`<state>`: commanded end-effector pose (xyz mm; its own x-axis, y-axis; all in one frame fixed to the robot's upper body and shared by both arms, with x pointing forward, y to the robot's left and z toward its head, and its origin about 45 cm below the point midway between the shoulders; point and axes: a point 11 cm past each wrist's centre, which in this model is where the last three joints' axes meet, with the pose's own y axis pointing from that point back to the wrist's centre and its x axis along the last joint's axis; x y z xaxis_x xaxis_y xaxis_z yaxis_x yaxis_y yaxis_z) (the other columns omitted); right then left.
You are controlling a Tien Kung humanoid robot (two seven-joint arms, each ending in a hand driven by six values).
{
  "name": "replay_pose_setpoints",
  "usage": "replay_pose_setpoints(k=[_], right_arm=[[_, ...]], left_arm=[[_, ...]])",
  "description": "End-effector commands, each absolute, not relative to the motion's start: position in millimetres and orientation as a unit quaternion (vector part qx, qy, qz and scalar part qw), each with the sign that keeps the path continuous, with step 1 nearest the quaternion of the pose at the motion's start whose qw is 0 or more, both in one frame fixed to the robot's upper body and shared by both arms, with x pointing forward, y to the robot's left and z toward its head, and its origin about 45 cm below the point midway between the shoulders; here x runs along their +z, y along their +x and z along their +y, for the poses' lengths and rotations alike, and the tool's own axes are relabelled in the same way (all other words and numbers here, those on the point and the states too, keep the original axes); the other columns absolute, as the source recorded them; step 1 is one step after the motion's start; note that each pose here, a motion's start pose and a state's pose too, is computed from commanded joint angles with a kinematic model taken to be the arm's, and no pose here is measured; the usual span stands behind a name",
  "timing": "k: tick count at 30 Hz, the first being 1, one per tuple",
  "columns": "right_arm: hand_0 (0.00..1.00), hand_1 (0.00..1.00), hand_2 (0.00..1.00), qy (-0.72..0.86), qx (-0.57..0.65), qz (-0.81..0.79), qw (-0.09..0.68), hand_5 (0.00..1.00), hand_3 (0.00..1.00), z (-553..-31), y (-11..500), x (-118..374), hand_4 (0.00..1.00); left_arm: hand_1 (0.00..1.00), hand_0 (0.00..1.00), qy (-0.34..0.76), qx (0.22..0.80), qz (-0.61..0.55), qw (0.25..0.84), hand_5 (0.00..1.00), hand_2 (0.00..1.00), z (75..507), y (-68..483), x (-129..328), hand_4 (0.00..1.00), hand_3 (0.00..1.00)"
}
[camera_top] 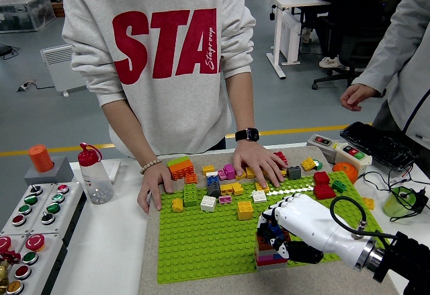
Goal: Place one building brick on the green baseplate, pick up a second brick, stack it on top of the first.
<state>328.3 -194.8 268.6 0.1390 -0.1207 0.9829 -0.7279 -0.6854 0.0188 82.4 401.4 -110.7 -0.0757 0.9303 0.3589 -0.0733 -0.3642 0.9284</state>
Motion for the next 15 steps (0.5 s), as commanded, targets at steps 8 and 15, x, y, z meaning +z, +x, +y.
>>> replay_pose_setpoints(k=[8, 15], right_arm=[[0.481, 0.499, 0.533, 0.707, 0.579, -0.303, 0.269, 0.21, 0.522, -199.3, 331.8, 264.4, 0.284], [0.482, 0.499, 0.533, 0.709, 0.576, -0.303, 0.272, 0.21, 0.522, -200.3, 331.7, 262.2, 0.284]], left_arm=[[0.682, 0.664, 0.546, 0.619, 0.392, 0.405, 0.998, 0.697, 401.3, 82.8, -110.6, 0.297, 0.575], [0.681, 0.664, 0.547, 0.619, 0.392, 0.405, 0.998, 0.697, 401.3, 82.3, -110.7, 0.297, 0.574]])
